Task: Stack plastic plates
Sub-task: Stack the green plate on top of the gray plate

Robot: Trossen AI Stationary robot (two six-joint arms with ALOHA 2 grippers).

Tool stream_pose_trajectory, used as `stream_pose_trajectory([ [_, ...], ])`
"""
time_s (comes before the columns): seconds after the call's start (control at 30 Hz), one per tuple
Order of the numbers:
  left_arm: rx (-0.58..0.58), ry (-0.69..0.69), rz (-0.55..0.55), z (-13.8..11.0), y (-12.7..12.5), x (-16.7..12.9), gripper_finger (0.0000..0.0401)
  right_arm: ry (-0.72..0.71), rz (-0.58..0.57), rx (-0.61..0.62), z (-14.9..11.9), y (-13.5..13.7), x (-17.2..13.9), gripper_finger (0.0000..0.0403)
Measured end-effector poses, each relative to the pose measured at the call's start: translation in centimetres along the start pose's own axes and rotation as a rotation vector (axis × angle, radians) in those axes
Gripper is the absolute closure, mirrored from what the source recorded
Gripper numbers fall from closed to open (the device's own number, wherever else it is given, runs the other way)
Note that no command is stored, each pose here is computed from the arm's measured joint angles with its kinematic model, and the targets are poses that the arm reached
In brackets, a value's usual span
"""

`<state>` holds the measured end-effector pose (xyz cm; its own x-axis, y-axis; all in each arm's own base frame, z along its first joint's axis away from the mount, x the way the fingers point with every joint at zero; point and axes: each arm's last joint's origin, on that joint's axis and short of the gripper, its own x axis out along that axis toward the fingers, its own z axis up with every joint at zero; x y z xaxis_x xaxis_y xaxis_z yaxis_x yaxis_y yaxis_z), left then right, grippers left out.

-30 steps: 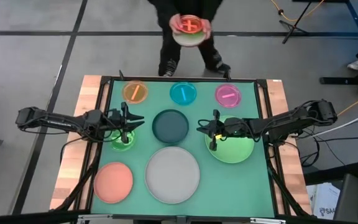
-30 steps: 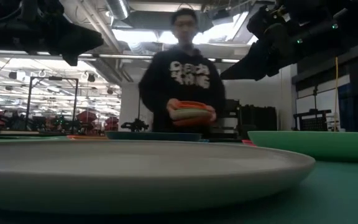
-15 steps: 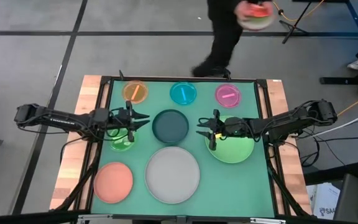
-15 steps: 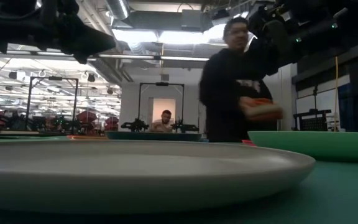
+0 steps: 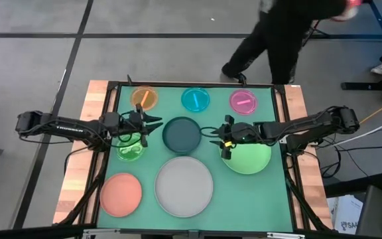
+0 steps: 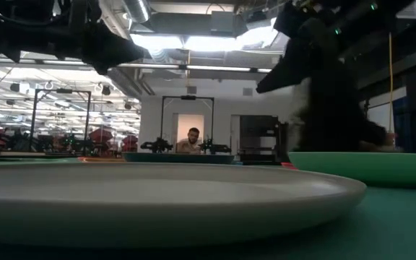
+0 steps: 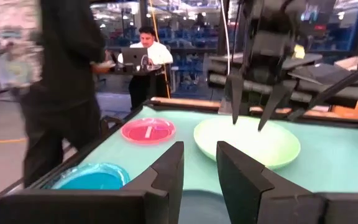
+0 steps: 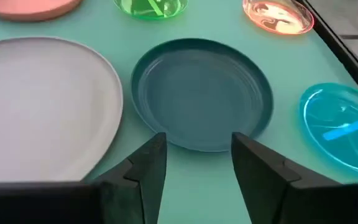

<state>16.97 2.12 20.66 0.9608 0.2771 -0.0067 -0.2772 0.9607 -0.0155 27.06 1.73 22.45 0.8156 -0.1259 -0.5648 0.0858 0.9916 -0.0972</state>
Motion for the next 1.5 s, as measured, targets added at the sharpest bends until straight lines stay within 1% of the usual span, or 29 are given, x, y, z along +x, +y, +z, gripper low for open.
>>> stream_pose_trajectory([
  [0.1,-0.001,0.031,-0.024,-0.5,-0.1,0.3,0.0312,0.095,-0.004,-0.032,0.2,-0.1,-0.4,0.0231],
  [0.23,0.002,0.054,-0.055,-1.0,-0.3,0.7,0.0312,0.238,-0.025,-0.081,-0.6,-0.3,-0.9,0.0231],
  [0.33,0.001,0.045,-0.055,-1.1,-0.4,1.0,0.0312,0.329,-0.052,-0.079,-1.4,-1.0,-1.0,0.0231],
  [0.4,0.003,0.035,-0.053,-1.1,-0.4,1.2,0.0312,0.360,-0.073,-0.060,-1.6,-1.7,-1.0,0.0231],
  [0.5,0.003,0.020,-0.053,-1.0,-0.4,1.3,0.0312,0.373,-0.101,-0.037,-1.8,-2.8,-0.9,0.0231],
  [0.6,0.005,0.032,-0.053,-1.2,-0.4,1.5,0.0312,0.388,-0.107,-0.045,-1.9,-3.7,-0.8,0.0231],
  [0.73,0.006,0.037,-0.052,-1.3,-0.4,1.5,0.0312,0.423,-0.079,-0.059,-2.3,-4.9,-0.8,0.0231],
  [0.8,0.008,0.037,-0.044,-1.3,-0.4,1.5,0.0312,0.433,-0.074,-0.045,-2.6,-5.5,-0.8,0.0231],
  [0.93,0.006,0.024,-0.034,-1.2,-0.3,1.5,0.0312,0.465,-0.065,-0.048,-3.7,-6.4,-0.7,0.0231],
  [1.1,0.006,0.025,-0.034,-1.2,-0.3,1.5,0.0312,0.520,-0.080,-0.083,-5.3,-7.2,-0.6,0.0231],
  [1.27,0.007,0.022,-0.033,-1.2,-0.3,1.5,0.0312,0.529,-0.139,-0.096,-5.3,-7.5,-0.6,0.0231],
  [1.4,0.006,0.018,-0.033,-1.1,-0.2,1.5,0.0312,0.522,-0.125,-0.084,-5.3,-7.4,-0.6,0.0231],
  [1.5,0.003,0.019,-0.044,-1.2,-0.3,1.5,0.0312,0.472,-0.101,-0.061,-4.9,-7.4,-0.4,0.0231],
])
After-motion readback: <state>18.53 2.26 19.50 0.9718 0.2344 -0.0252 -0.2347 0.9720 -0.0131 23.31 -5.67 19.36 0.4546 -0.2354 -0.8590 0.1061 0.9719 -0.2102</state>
